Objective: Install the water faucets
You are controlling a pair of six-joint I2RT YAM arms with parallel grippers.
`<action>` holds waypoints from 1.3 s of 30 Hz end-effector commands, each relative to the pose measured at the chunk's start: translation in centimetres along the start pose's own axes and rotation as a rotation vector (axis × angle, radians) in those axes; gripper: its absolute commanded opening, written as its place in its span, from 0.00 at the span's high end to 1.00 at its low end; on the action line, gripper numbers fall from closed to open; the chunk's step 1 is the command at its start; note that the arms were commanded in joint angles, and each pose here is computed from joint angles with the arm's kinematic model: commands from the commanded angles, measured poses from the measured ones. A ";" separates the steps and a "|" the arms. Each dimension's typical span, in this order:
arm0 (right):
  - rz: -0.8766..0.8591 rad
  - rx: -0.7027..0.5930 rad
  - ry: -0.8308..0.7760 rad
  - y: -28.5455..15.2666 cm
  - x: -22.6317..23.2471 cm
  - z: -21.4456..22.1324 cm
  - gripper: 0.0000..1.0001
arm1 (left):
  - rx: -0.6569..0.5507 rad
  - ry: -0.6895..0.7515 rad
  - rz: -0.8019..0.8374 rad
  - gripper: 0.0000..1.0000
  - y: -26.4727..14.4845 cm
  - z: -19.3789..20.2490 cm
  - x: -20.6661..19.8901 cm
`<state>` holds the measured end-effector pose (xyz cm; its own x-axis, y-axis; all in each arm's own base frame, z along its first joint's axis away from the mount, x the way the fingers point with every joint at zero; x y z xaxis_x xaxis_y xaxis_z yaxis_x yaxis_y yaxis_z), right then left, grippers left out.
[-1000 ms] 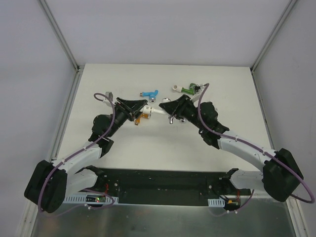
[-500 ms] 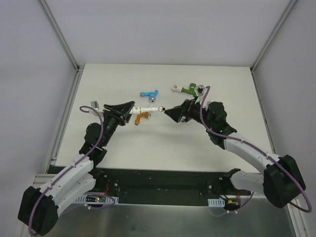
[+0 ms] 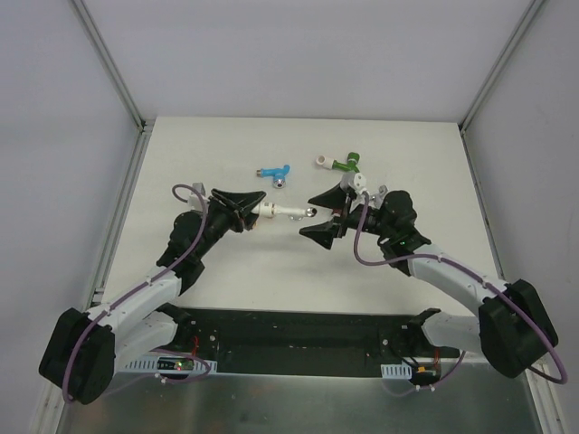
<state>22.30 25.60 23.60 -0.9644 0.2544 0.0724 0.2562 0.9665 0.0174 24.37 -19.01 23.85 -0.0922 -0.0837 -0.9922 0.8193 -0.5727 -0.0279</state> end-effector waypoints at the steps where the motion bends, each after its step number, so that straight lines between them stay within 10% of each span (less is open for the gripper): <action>1: -0.149 -0.149 -0.073 1.6 1.0 -4.2 0.05 | 0.142 -0.011 0.253 1.00 -0.3 2.2 -7.2; 9: -0.241 -0.299 0.232 3.3 1.1 -6.1 0.47 | 0.175 0.093 0.369 1.00 0.0 2.8 -8.9; 16: -0.276 -0.311 0.775 4.5 0.4 -7.1 0.94 | 0.106 0.521 0.538 1.00 -0.5 2.9 -9.8; 23: -0.190 -0.361 1.338 4.8 -1.8 -5.9 0.99 | 0.067 1.107 0.685 1.00 -1.7 3.4 -8.1; 34: -0.100 -0.354 1.353 3.8 -3.1 -4.3 0.16 | -0.030 1.187 0.590 1.00 -1.8 1.9 -7.3; 39: 0.006 -0.356 1.184 2.3 -4.2 -2.7 0.01 | -0.094 1.157 0.404 1.00 -2.6 0.4 -7.6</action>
<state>27.54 28.33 23.16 -0.0762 -0.1159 0.9903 0.4256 0.8944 0.1374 22.64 -18.71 28.92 0.7512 0.4701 -0.4633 0.6412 -0.6862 0.3434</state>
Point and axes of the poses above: each gripper's point midway between its finger pads, its own y axis out along the fingers, its own x axis along the line the jaws close on, z = x × y, the point moved 4 cm from there along -y, back along the fingers, and after that the axes turned 2 degrees about -y, right-handed, at the moved point
